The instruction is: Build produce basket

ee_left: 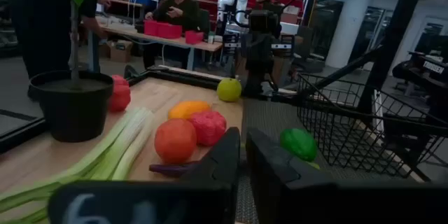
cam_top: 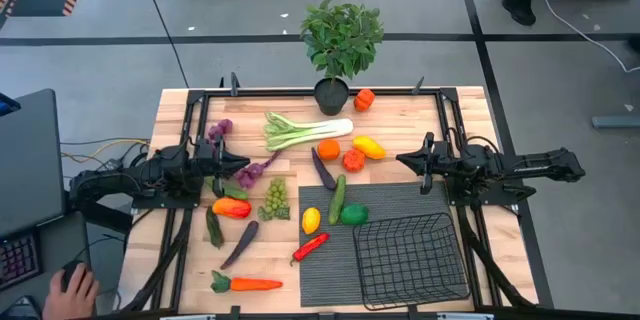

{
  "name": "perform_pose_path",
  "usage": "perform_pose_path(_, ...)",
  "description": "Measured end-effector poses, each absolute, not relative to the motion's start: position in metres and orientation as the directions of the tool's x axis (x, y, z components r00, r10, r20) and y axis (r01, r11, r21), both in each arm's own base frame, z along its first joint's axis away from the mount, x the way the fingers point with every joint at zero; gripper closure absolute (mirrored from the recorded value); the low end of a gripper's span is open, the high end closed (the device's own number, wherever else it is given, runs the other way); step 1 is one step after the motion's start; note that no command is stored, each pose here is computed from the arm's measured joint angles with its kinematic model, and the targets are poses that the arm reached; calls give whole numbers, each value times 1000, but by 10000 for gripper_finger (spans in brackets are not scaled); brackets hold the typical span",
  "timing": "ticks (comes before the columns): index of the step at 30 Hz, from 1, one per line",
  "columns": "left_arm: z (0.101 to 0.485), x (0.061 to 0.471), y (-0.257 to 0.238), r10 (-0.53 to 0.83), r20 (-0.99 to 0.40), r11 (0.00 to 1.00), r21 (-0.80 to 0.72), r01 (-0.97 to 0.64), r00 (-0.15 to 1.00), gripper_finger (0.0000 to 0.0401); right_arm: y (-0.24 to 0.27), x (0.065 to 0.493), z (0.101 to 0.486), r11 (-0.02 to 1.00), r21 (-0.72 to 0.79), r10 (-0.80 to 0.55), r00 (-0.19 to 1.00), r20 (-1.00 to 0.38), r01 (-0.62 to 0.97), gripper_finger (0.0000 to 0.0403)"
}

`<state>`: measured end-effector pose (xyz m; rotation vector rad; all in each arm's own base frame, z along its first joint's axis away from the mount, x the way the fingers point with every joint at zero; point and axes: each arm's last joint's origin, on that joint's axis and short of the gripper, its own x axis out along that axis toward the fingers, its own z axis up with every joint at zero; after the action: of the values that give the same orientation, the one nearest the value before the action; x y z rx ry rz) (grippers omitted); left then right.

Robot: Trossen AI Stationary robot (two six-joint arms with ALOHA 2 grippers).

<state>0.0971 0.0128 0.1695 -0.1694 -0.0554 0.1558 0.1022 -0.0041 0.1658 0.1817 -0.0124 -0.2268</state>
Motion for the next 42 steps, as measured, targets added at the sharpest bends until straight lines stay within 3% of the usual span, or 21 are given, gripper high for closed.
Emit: perform_pose_path(42, 170, 97, 13, 159, 42, 974, -172, -149, 986, 375, -4, 102, 166, 958, 181, -225, 974, -8, 223, 386)
